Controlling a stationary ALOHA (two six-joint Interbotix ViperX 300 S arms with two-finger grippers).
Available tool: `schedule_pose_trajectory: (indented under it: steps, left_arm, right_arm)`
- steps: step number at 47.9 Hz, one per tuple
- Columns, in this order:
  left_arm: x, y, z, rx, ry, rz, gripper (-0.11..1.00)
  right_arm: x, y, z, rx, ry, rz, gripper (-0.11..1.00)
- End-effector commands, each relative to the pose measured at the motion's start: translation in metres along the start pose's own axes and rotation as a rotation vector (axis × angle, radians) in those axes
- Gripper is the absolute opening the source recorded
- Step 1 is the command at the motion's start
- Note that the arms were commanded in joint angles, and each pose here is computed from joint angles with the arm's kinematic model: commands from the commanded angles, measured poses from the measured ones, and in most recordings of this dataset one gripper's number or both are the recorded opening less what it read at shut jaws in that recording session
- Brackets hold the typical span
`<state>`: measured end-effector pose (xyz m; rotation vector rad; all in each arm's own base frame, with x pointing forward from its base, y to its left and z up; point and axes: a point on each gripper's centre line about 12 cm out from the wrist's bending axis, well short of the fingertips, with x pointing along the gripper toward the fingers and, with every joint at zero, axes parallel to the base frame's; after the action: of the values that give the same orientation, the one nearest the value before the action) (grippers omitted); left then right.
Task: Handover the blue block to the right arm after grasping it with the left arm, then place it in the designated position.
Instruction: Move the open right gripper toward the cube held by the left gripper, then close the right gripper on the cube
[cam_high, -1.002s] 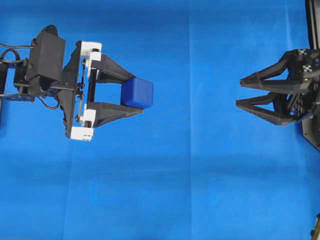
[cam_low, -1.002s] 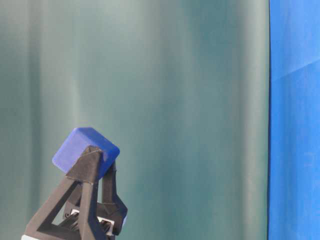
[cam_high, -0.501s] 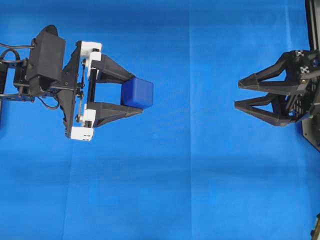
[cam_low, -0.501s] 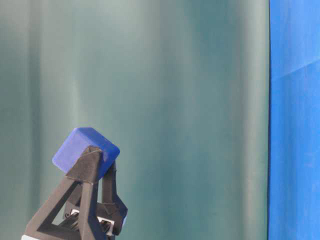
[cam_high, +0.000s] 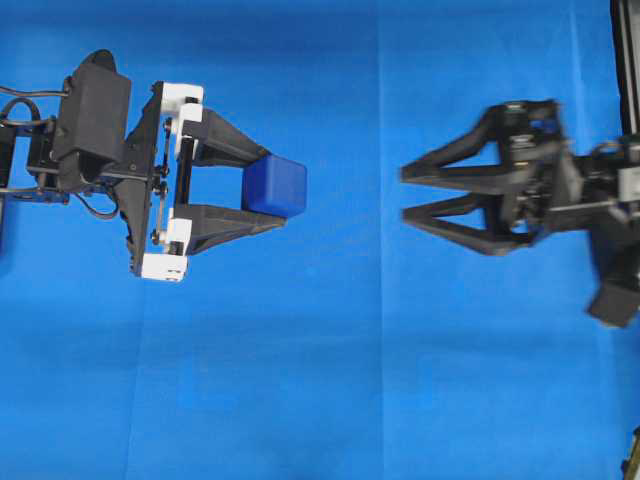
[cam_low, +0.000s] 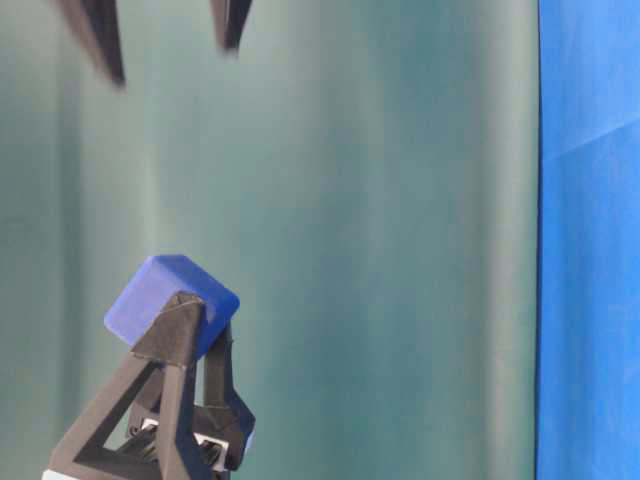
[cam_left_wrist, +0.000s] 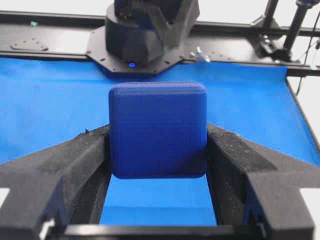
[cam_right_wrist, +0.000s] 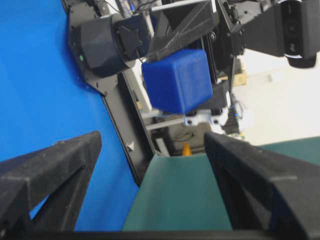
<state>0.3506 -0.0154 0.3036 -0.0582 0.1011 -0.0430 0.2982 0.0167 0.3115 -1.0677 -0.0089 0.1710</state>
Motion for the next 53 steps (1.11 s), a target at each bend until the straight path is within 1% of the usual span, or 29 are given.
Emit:
schedule_pose_trajectory:
  steps: [1, 8, 23, 27, 33, 45, 48, 50, 51, 53]
  left_arm:
    - [-0.004, -0.002, 0.012, -0.004, -0.040, -0.005, 0.49]
    - [-0.004, -0.002, 0.012, -0.004, -0.038, -0.005, 0.49]
    - [-0.005, -0.004, 0.011, -0.004, -0.036, -0.011, 0.49]
    - [-0.005, -0.005, 0.011, -0.003, -0.034, -0.015, 0.49]
    - [-0.005, -0.008, 0.010, -0.003, -0.031, -0.023, 0.49]
    - [-0.008, -0.009, 0.009, -0.002, -0.029, -0.027, 0.49]
    - [-0.009, -0.010, 0.009, -0.002, -0.030, -0.029, 0.49]
    - [-0.009, -0.010, 0.008, -0.002, -0.029, -0.030, 0.49]
    - [-0.009, -0.011, 0.008, -0.002, -0.029, -0.033, 0.49]
    - [-0.010, -0.012, 0.008, -0.002, -0.030, -0.035, 0.49]
  right_arm:
    - [0.020, -0.013, 0.005, 0.001, -0.016, -0.016, 0.94]
    - [0.045, -0.017, 0.003, 0.002, -0.011, -0.003, 0.94]
    - [0.090, -0.028, 0.003, -0.002, -0.023, -0.009, 0.94]
    - [0.100, -0.031, 0.003, -0.012, -0.025, -0.010, 0.94]
    - [0.110, -0.033, 0.003, -0.029, -0.030, -0.010, 0.94]
    - [0.115, -0.035, 0.003, -0.028, -0.023, -0.010, 0.94]
    - [0.115, -0.036, 0.002, -0.024, -0.018, -0.009, 0.92]
    - [0.114, -0.034, 0.001, -0.022, -0.006, 0.000, 0.89]
    - [0.113, -0.033, 0.001, -0.021, 0.002, 0.008, 0.86]
    - [0.113, -0.033, 0.001, -0.019, 0.011, 0.013, 0.75]
